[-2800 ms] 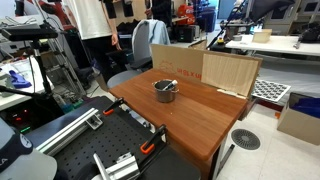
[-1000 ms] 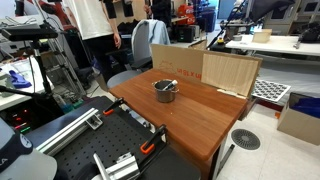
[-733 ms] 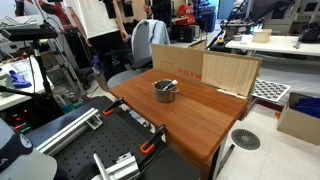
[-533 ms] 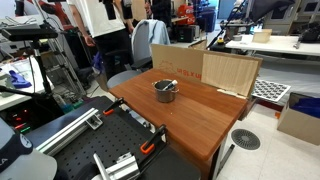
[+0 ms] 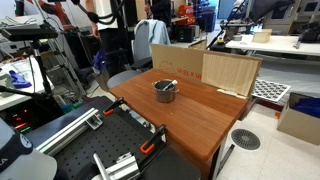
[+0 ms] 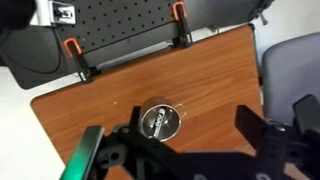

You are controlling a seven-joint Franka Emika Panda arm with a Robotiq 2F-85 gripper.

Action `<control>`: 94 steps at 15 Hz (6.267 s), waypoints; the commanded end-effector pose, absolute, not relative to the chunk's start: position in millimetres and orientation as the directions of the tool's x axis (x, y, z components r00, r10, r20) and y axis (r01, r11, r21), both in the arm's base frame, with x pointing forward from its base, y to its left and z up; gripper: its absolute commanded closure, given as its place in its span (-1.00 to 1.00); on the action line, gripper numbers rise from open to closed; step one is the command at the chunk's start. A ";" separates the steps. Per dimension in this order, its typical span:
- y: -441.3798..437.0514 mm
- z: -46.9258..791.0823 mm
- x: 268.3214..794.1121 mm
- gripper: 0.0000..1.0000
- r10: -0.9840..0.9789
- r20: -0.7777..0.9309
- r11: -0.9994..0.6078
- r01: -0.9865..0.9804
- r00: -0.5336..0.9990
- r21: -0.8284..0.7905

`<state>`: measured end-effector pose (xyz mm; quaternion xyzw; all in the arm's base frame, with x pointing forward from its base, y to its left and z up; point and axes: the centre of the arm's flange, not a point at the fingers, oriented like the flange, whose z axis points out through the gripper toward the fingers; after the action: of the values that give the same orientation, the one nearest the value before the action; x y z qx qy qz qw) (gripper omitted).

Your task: Pick the marker from the pot and put it on the table

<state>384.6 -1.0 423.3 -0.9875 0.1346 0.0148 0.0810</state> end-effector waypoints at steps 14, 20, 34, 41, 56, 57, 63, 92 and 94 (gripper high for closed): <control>-24.8 305.5 485.7 -1.00 -0.678 -0.092 -0.698 -0.678 0.730 -0.230; -27.4 263.3 499.4 -1.00 -0.701 -0.086 -0.693 -0.705 0.708 -0.151; -29.0 213.9 533.4 -1.00 -0.747 -0.047 -0.660 -0.749 0.663 -0.065; -28.7 205.1 541.4 -0.45 -0.742 -0.065 -0.666 -0.745 0.667 -0.049; -32.0 215.0 541.6 0.89 -0.722 -0.081 -0.686 -0.726 0.688 -0.055; -31.6 218.7 540.2 0.89 -0.718 -0.082 -0.689 -0.722 0.692 -0.060; -32.4 272.0 528.5 0.89 -0.691 -0.063 -0.707 -0.691 0.720 -0.149; 135.7 195.5 591.7 0.89 -0.514 -0.297 -0.848 -0.530 0.805 0.033; 144.5 182.2 598.3 0.89 -0.517 -0.300 -0.849 -0.525 0.802 0.060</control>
<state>577.0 133.7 193.3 -0.9515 0.2725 0.1379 0.0380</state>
